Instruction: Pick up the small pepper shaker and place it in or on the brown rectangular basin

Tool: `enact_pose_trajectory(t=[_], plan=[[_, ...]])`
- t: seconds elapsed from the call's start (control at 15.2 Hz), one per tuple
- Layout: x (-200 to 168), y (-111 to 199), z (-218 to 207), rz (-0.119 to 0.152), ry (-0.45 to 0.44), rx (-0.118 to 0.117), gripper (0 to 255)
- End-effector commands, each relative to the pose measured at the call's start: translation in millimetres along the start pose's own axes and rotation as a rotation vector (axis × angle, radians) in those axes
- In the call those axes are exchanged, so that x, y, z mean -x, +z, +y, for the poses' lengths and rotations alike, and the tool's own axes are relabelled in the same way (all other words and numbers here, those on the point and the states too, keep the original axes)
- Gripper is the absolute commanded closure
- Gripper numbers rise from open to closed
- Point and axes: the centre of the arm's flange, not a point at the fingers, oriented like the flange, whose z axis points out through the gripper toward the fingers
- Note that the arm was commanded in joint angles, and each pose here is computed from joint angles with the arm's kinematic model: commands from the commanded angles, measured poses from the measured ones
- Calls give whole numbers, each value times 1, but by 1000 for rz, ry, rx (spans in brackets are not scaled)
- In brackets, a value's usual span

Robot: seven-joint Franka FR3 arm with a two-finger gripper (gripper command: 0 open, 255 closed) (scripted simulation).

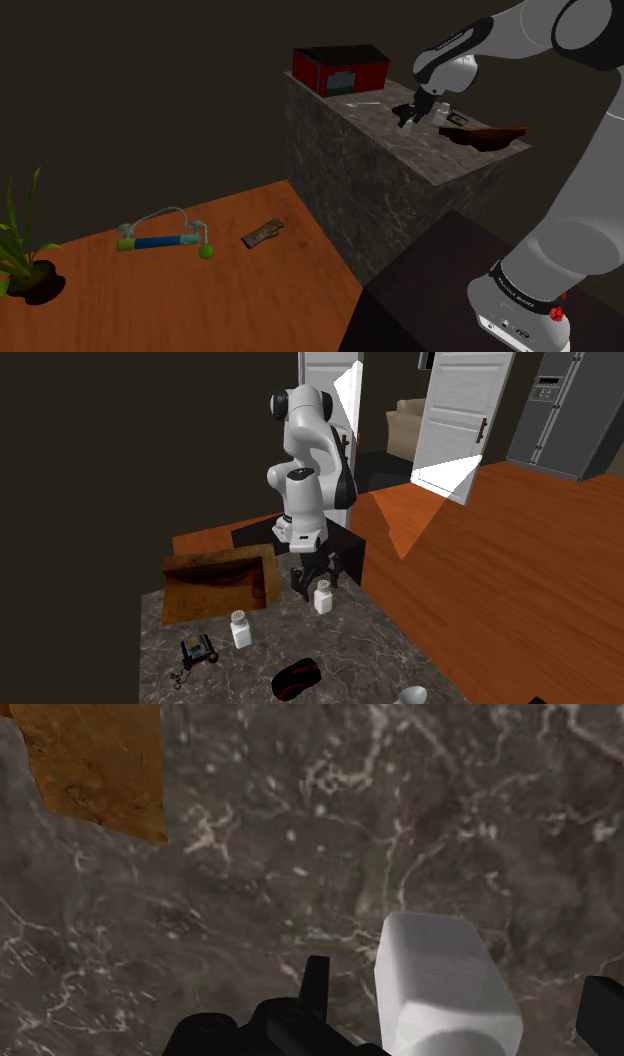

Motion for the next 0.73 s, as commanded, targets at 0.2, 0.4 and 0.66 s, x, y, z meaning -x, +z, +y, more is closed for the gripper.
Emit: enact_pose_trajectory(t=[0.2, 0.4, 0.66], plan=[[0, 0, 0, 0, 0, 0, 255], [0, 0, 0, 0, 0, 0, 255], [0, 0, 0, 0, 0, 0, 255]])
